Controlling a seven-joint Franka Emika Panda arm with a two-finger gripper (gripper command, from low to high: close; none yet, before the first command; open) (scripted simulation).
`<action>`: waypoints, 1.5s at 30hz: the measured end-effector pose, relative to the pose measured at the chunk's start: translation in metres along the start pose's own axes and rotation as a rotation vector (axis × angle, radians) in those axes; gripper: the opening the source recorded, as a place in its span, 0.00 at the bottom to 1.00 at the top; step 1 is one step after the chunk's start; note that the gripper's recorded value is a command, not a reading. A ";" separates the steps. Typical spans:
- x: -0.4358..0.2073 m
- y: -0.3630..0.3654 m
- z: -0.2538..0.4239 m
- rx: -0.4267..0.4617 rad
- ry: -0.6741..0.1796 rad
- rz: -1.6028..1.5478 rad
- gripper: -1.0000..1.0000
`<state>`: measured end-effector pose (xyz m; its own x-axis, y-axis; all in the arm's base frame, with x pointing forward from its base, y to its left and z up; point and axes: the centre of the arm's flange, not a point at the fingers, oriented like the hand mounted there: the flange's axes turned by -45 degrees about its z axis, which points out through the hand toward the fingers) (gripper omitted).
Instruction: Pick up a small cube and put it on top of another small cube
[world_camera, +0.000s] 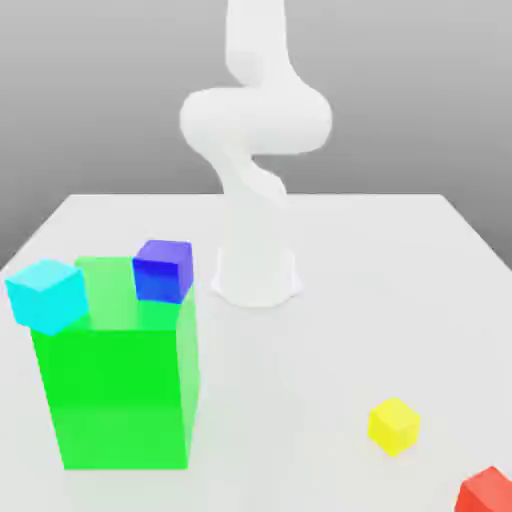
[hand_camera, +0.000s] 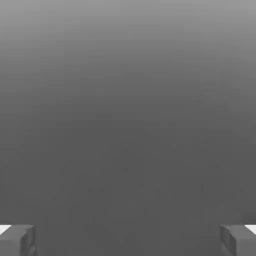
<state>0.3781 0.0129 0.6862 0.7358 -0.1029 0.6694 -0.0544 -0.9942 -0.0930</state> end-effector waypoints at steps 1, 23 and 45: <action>0.001 -0.006 0.017 0.009 -0.027 0.039 0.50; -0.131 -0.165 0.352 -0.194 -0.539 0.733 0.50; -0.287 -0.207 0.481 -0.461 -0.618 0.959 0.00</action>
<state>0.5030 0.2638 0.1585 0.4557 -0.8902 0.0000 -0.8902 -0.4557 -0.0021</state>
